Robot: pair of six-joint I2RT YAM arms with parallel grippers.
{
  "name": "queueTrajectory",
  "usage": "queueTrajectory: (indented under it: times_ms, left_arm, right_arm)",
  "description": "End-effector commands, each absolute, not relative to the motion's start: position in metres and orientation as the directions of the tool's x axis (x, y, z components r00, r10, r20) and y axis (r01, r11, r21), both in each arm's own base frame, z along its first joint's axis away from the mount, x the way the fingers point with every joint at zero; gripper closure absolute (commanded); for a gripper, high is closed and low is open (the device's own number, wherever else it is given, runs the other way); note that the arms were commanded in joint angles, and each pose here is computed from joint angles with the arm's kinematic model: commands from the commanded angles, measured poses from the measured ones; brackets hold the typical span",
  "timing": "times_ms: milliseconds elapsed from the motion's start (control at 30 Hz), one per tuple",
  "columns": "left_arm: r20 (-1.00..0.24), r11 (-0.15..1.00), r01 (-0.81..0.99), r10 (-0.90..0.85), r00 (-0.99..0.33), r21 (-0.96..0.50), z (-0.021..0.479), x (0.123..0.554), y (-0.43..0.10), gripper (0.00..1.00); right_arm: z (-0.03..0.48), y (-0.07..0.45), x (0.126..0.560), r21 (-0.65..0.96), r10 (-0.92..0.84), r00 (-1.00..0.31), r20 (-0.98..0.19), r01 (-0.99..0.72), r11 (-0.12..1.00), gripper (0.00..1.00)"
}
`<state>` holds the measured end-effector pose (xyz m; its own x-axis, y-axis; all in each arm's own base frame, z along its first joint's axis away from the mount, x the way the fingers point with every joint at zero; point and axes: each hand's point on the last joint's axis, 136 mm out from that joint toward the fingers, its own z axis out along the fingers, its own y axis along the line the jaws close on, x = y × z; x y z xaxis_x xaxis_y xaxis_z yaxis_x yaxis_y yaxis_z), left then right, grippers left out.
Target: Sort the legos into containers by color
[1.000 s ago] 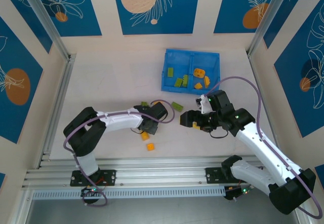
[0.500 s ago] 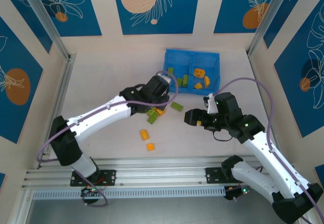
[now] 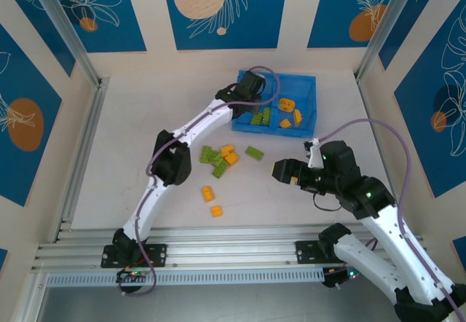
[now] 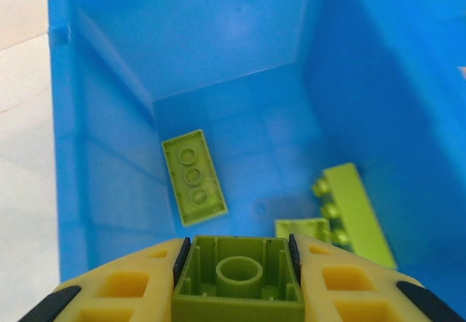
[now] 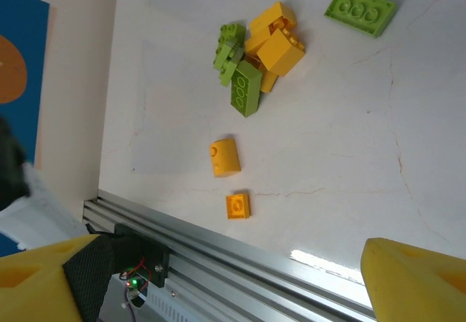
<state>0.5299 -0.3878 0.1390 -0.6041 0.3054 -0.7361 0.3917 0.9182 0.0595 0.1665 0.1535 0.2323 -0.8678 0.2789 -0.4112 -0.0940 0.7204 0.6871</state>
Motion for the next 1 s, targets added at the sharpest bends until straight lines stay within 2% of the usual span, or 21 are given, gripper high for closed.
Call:
queueTrajectory:
  times_ms: [0, 67, 200, 300, 433, 533, 700, 833, 967]
  left_arm:
    - [-0.789, 0.893, 0.448, 0.308, -0.531, 0.047, 0.166, 0.538, -0.405, 0.68]
    - [-0.802, 0.886, 0.462, 0.301, -0.515, 0.035, 0.169, 0.540, -0.409, 0.62]
    - [-0.815, 0.880, 0.476, 0.280, -0.507, 0.007, 0.183, 0.537, -0.412, 0.40]
    - [-0.820, 0.878, 0.478, 0.269, -0.506, -0.007, 0.200, 0.531, -0.411, 0.35]
    - [-0.836, 0.870, 0.493, 0.246, -0.491, -0.034, 0.245, 0.510, -0.406, 0.35]
    - [-0.876, 0.840, 0.538, 0.207, -0.437, -0.070, 0.291, 0.474, -0.406, 0.35]
    - [-0.943, 0.780, 0.623, 0.162, -0.291, -0.058, 0.353, 0.387, -0.383, 0.35]
    - [-0.960, 0.752, 0.659, 0.199, -0.198, 0.020, 0.365, 0.315, -0.346, 0.35]
    - [-0.936, 0.723, 0.689, 0.273, -0.223, 0.047, 0.344, 0.257, -0.305, 0.34]
  right_arm:
    - [0.221, 0.145, 0.155, 0.684, 0.300, -0.875, -0.380, -0.047, 0.728, 0.10]
    - [0.220, 0.144, 0.153, 0.684, 0.304, -0.875, -0.378, -0.043, 0.728, 0.10]
    - [0.218, 0.143, 0.153, 0.682, 0.308, -0.874, -0.376, -0.036, 0.730, 0.10]
    - [0.221, 0.145, 0.155, 0.691, 0.308, -0.872, -0.380, -0.046, 0.722, 0.10]
    - [0.221, 0.146, 0.156, 0.689, 0.307, -0.872, -0.382, -0.048, 0.723, 0.10]
    - [0.217, 0.144, 0.156, 0.677, 0.301, -0.872, -0.386, -0.046, 0.735, 0.10]
    - [0.213, 0.149, 0.157, 0.668, 0.260, -0.882, -0.393, -0.079, 0.740, 0.10]
    - [0.207, 0.163, 0.159, 0.663, 0.194, -0.894, -0.404, -0.140, 0.735, 0.10]
    - [0.194, 0.189, 0.162, 0.647, 0.100, -0.909, -0.404, -0.207, 0.734, 0.10]
